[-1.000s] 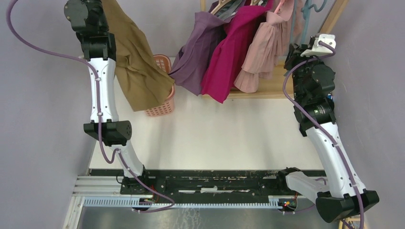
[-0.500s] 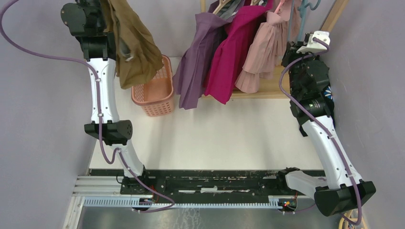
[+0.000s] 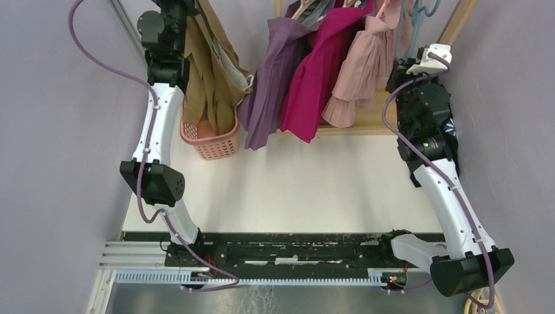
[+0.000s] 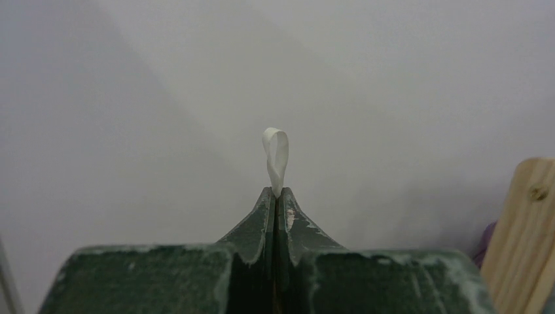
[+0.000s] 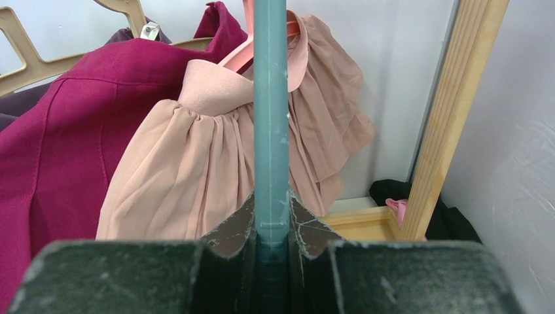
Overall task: Remove the skirt from the hanger
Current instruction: Place the skirt in the bin.
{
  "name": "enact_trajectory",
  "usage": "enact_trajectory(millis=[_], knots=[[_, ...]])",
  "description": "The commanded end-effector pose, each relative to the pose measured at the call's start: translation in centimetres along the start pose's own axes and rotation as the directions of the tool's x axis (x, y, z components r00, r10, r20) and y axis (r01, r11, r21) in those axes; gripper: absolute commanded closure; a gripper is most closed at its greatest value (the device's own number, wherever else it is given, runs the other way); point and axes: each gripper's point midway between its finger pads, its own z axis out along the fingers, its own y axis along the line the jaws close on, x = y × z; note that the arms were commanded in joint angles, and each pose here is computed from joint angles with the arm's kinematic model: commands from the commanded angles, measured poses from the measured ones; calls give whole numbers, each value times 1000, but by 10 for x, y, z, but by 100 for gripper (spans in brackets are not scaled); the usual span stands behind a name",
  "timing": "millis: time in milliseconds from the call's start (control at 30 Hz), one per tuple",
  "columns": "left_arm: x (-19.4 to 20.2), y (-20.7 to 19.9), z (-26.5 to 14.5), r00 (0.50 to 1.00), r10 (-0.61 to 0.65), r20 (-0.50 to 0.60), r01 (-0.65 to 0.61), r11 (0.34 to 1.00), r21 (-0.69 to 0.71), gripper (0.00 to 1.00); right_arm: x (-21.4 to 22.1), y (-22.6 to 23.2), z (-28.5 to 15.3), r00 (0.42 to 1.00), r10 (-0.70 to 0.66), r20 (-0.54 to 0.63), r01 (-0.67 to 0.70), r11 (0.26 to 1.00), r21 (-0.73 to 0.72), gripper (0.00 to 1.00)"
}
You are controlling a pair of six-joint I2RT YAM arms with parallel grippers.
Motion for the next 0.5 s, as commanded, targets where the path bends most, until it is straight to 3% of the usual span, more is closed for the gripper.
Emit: enact_trajectory(millis=[0,267,467], knots=[[-44,22,-25,990,121,67,-114,988,-107,97,-18,1,-5,999,12,50,-12,1000,-18,99],[-1,62,-74,961,250,-117,-272,926,-263,97,-14,2,-6,999,13,34,-12,1000,-27,99],[42,46,-120,957,136,-257,-187,964,-187,97,-11,4,-4,1000,11,23,-10,999,-35,99]])
